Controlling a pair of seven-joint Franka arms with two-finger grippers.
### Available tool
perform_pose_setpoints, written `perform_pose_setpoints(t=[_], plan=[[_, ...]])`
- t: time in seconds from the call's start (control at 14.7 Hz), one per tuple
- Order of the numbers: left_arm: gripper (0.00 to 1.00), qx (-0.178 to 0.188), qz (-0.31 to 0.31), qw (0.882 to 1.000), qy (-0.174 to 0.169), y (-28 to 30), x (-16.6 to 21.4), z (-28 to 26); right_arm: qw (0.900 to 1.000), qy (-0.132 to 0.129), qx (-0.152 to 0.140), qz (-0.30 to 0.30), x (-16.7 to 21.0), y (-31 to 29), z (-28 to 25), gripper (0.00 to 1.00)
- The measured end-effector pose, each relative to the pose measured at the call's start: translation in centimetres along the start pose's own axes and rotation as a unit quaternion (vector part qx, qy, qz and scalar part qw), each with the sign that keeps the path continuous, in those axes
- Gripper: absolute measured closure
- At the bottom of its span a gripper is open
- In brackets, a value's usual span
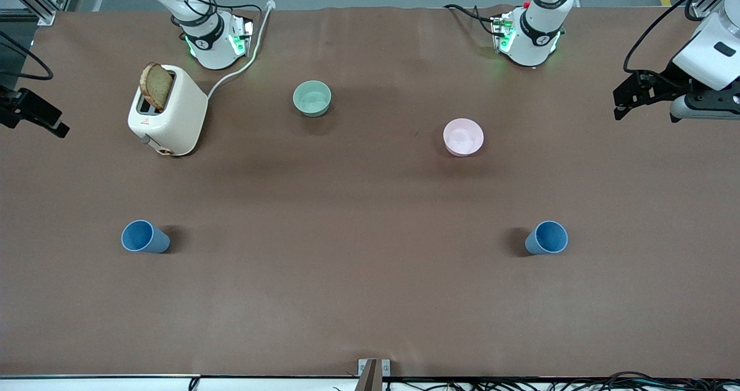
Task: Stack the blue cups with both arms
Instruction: 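Reach down and grasp a blue cup with each gripper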
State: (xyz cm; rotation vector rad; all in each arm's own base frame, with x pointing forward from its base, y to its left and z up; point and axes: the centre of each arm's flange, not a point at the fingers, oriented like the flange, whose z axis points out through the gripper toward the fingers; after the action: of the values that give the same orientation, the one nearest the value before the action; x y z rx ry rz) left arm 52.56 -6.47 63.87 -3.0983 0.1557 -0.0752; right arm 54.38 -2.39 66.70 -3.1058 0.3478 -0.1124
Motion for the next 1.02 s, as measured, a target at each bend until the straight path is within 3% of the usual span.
perform_pose_setpoints(t=[0.41, 0.68, 0.89, 1.02], plan=[[0.0, 0.0, -0.004, 1.0, -0.028, -0.4, 2.7, 3.8, 1.0, -0.004, -0.001, 0.0, 1.2, -0.2, 0.0, 0.0], [0.0, -0.002, -0.009, 1.0, -0.008, -1.0, 8.3, 15.4, 1.0, -0.021, -0.004, -0.006, 1.1, -0.1, 0.3, 0.0], [0.0, -0.005, -0.018, 1.0, 0.012, -2.1, 9.8, 25.1, 0.999, -0.042, -0.007, -0.021, 1.2, 0.5, 1.2, 0.0], [0.0, -0.006, -0.019, 0.999, 0.027, -2.2, 10.9, 30.2, 0.999, -0.037, -0.006, -0.037, 2.5, 1.7, 2.6, 0.0]])
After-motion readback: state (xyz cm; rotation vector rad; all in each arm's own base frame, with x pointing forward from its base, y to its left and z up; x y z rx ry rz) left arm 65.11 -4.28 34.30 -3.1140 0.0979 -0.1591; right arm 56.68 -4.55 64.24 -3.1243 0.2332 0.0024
